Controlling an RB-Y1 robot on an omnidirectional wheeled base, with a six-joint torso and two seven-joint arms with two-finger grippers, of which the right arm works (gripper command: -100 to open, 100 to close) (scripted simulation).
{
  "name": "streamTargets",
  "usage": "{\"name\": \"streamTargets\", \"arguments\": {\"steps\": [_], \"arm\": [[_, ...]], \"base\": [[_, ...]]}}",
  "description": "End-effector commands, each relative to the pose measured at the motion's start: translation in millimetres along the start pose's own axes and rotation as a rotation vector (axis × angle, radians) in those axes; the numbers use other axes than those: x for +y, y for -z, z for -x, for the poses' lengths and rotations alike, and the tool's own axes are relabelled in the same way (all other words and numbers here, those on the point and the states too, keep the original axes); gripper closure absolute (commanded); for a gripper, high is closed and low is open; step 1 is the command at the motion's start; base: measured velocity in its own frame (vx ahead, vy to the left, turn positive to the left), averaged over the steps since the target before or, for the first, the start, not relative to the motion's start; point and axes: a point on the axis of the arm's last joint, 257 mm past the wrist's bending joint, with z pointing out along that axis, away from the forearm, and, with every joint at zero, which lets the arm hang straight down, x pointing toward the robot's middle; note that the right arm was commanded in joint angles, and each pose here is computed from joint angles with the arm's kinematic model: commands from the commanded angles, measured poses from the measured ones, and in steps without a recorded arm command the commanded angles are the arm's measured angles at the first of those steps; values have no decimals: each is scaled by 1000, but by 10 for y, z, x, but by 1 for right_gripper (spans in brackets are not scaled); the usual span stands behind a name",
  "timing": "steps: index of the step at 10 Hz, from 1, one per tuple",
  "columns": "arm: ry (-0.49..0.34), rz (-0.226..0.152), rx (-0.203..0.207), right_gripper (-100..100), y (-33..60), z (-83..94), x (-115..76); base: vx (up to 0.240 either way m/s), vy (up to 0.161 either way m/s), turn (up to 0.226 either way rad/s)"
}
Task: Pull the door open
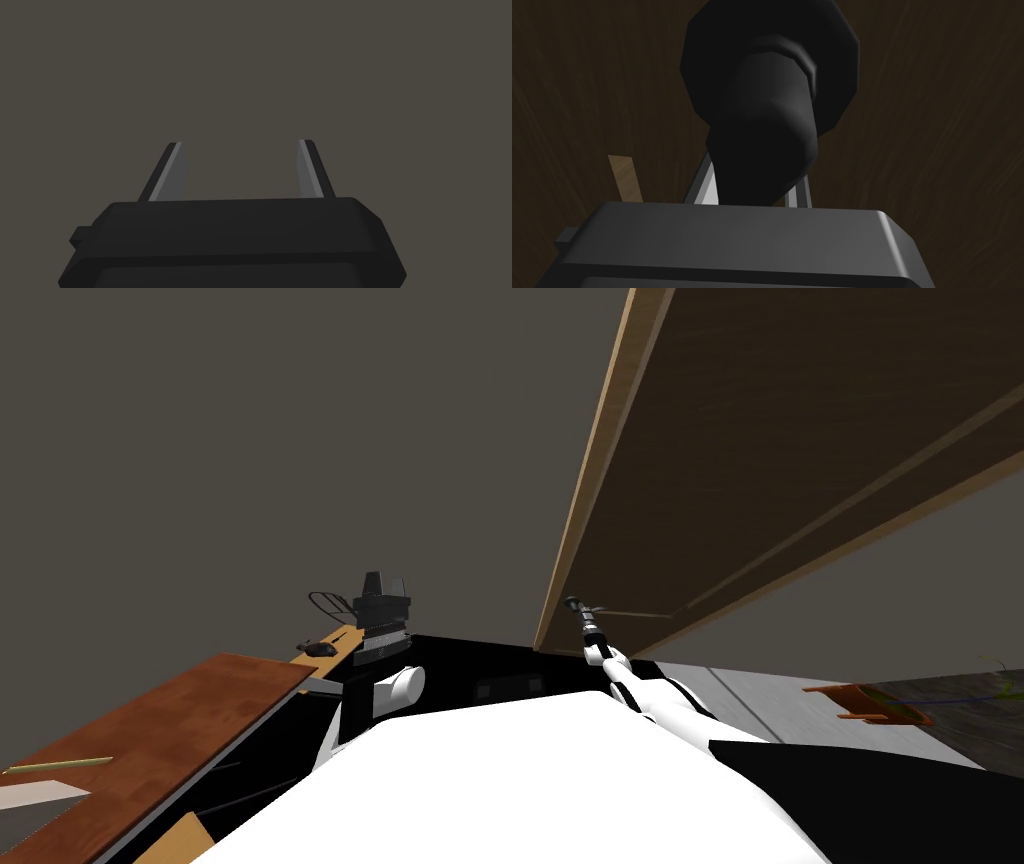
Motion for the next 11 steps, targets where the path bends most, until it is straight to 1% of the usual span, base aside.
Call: {"name": "streamTargets", "arguments": {"steps": [1, 3, 4, 6, 9, 10, 11], "arm": [[2, 4, 1, 100, -6, -1, 14], [2, 4, 1, 100, -6, -1, 14], [2, 1, 15, 100, 10, -20, 2], [3, 4, 35, 100, 21, -46, 11], [5, 9, 86, 100, 55, -117, 26], [5, 9, 86, 100, 55, -117, 26], [5, 9, 95, 100, 62, -129, 28]], "base": [[0, 0, 0], [0, 0, 0], [-113, -29, 68], [-164, -44, 71], [-223, -60, 102], [-137, -53, 41], [-75, -30, 29]]}}
